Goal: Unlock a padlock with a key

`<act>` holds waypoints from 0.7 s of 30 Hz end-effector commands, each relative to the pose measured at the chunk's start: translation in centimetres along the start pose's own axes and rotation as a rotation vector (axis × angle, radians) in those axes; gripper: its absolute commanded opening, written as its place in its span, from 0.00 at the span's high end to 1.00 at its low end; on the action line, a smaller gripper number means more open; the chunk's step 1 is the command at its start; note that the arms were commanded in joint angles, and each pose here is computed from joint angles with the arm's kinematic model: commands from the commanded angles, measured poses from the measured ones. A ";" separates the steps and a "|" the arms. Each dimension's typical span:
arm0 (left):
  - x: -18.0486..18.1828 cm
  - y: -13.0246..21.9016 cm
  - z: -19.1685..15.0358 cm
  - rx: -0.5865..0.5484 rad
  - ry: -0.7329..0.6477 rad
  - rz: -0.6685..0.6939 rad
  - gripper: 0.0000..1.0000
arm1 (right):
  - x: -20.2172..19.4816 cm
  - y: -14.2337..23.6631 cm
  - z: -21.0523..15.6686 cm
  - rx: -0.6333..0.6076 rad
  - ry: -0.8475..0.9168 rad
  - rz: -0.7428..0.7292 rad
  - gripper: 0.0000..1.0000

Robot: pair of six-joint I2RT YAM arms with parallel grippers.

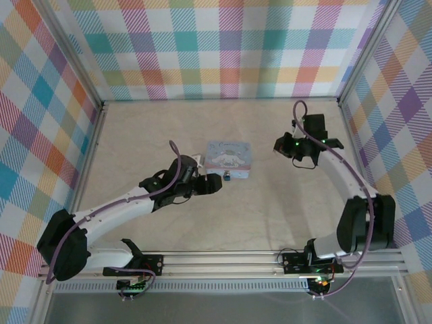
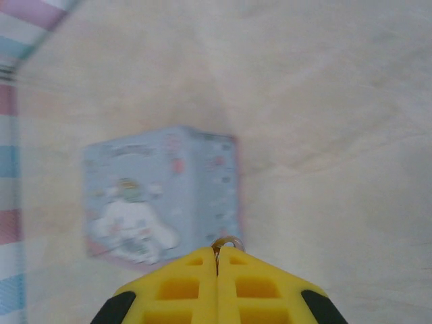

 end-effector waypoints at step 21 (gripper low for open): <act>-9.3 3.2 8.3 -0.266 -0.325 -0.447 0.35 | 11.0 8.7 -5.6 0.153 -0.026 0.573 0.94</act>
Point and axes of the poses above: each hand's point on the last joint's axis, 136 mm out from that joint toward the fingers, its own y axis back along the fingers, its own x axis along the line the jaws close on, z = x × y, the point moved 9 cm from there along y, back along the fingers, and after that the axes turned 11 degrees about -y, right-handed, at the moved point
